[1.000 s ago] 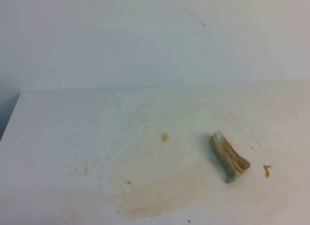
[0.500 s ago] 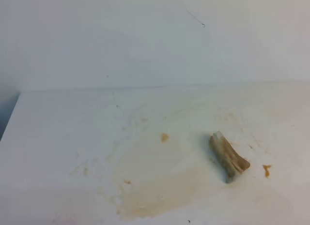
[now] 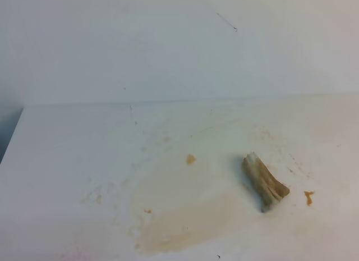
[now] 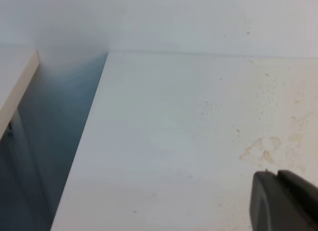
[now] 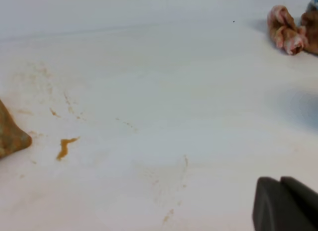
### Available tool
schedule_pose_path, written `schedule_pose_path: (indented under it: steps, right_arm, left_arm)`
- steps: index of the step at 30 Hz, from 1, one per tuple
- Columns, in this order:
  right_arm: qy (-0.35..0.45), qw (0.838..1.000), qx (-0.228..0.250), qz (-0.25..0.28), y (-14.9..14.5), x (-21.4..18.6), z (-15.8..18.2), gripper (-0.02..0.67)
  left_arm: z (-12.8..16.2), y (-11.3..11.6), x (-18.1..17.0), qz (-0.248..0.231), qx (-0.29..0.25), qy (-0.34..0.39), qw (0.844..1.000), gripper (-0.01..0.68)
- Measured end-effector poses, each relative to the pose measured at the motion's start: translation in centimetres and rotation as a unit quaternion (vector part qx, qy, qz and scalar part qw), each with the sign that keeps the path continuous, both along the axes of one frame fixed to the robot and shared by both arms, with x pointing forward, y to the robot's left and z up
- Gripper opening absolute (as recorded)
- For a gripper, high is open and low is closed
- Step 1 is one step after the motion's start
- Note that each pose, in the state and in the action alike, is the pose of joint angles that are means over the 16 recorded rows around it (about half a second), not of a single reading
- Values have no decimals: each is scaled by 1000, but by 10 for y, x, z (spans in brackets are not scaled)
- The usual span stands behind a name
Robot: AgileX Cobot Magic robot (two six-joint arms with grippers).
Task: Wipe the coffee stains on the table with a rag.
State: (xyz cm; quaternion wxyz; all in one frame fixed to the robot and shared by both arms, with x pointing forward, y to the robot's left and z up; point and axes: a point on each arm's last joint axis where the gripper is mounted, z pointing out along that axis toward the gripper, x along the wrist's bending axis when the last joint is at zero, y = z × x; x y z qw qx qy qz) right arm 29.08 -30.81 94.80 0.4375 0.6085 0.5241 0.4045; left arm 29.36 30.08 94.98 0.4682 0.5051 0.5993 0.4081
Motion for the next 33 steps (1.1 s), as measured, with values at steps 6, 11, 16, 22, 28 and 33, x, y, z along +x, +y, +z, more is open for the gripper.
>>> schedule_pose_path:
  steps: [6,11,16,22,28,33]
  right_arm:
    - [-2,1000,6,1,0,0,0,-2]
    - [-2,1000,9,1,1,0,0,-2]
    - [-2,1000,10,1,1,0,0,-2]
    - [-2,1000,11,1,1,0,0,-2]
    - [-2,1000,11,1,1,0,0,-2]
    - [-2,1000,11,1,1,0,0,-2]
  left_arm:
    - [0,0,0,0,0,0,1000,0]
    - [0,0,0,0,0,-1,1000,0]
    - [0,0,0,0,0,0,1000,0]
    - [0,0,0,0,0,-1,1000,0]
    - [0,0,0,0,0,-1,1000,0]
    - [0,0,0,0,0,-1,1000,0]
